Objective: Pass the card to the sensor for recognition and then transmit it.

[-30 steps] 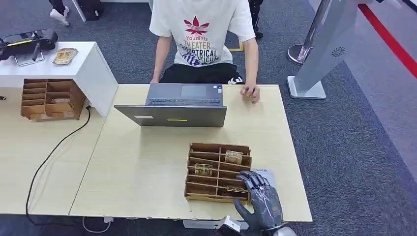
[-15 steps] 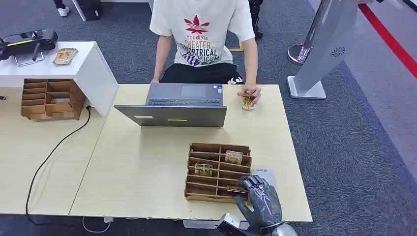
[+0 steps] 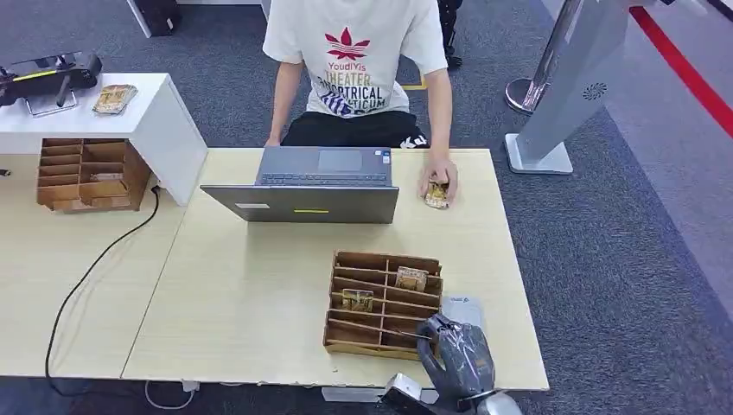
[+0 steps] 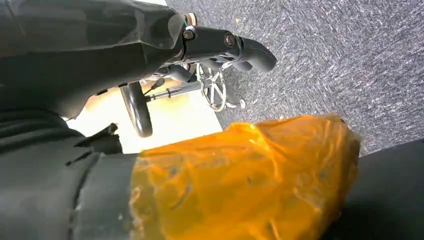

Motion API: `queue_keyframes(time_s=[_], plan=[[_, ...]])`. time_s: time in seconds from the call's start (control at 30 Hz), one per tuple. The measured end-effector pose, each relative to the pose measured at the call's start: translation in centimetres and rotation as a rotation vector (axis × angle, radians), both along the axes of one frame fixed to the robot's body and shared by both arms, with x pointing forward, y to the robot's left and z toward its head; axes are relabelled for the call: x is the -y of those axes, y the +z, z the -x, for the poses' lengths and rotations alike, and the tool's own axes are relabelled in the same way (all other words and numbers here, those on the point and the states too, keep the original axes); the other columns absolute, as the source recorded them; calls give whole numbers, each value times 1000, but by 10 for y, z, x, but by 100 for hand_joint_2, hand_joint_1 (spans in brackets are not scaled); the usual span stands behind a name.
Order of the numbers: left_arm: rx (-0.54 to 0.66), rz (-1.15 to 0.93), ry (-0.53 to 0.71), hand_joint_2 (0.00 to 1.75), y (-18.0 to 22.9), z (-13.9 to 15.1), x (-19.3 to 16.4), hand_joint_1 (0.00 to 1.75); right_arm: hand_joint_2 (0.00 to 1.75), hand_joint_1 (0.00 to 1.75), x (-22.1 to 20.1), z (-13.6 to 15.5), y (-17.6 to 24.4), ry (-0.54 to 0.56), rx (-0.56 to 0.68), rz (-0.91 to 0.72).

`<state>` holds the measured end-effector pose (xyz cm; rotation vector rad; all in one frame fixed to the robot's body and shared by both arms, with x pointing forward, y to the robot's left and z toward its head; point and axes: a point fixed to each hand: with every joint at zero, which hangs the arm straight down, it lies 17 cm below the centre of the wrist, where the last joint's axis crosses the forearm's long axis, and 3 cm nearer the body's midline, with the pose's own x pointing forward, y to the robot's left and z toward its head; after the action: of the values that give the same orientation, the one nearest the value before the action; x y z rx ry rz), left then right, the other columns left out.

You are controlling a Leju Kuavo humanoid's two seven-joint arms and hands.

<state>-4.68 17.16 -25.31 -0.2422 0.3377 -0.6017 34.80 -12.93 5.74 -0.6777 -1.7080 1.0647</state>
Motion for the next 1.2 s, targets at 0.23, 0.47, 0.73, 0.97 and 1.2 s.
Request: queue_keyframes(time_s=[0.23,0.47,0.73,0.97,1.2], plan=[[0,0,-2,0,0,0,0,0,175,175,1,-2,5,2,-2,-41],[3,3,5,0,0,0,1,0,175,175,-4,-5,42,57,-20,-267],[7,7,17,0,0,-1,2,0,175,175,3,-1,106,115,28,-524],[11,12,20,0,-1,-1,3,0,175,175,10,9,138,209,-10,-757],[12,12,12,0,-1,-1,2,0,175,175,15,13,156,257,9,-809]])
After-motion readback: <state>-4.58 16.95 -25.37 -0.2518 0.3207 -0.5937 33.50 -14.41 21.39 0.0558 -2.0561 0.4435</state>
